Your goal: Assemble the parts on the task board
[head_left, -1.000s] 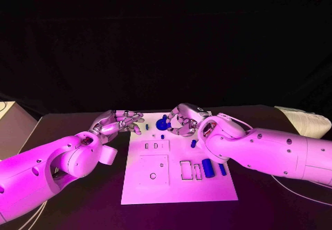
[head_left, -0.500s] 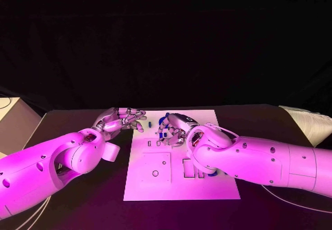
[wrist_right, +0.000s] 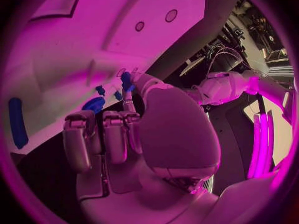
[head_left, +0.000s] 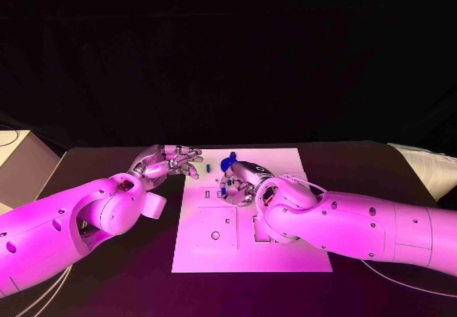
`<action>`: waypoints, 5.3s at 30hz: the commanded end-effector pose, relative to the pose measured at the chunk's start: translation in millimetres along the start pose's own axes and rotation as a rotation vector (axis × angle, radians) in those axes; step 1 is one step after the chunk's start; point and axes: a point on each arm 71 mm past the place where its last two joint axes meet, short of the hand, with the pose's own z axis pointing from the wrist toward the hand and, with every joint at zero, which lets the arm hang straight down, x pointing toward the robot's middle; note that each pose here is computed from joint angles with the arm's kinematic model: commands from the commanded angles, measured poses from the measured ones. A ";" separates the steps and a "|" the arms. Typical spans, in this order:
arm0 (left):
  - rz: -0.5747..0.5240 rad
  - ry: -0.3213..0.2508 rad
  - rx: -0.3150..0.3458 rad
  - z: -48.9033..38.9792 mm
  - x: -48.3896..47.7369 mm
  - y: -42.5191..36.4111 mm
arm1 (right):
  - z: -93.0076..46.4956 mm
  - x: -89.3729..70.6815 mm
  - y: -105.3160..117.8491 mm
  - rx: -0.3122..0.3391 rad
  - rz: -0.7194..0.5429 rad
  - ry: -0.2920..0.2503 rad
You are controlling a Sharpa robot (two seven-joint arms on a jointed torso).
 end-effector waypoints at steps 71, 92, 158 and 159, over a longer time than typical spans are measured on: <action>0.098 -0.022 -0.057 2.7 -5.1 6.6 | -16.0 -20.0 -12.1 -0.155 0.095 -0.182; 0.622 0.164 -0.583 45.4 17.0 29.9 | -31.9 -113.7 -96.8 0.004 0.312 -0.243; 0.996 0.403 -0.726 108.2 66.1 29.3 | -25.5 -123.5 -118.8 0.129 0.266 -0.210; 0.996 0.404 -0.726 108.2 66.1 29.4 | -25.4 -123.4 -118.7 0.129 0.266 -0.209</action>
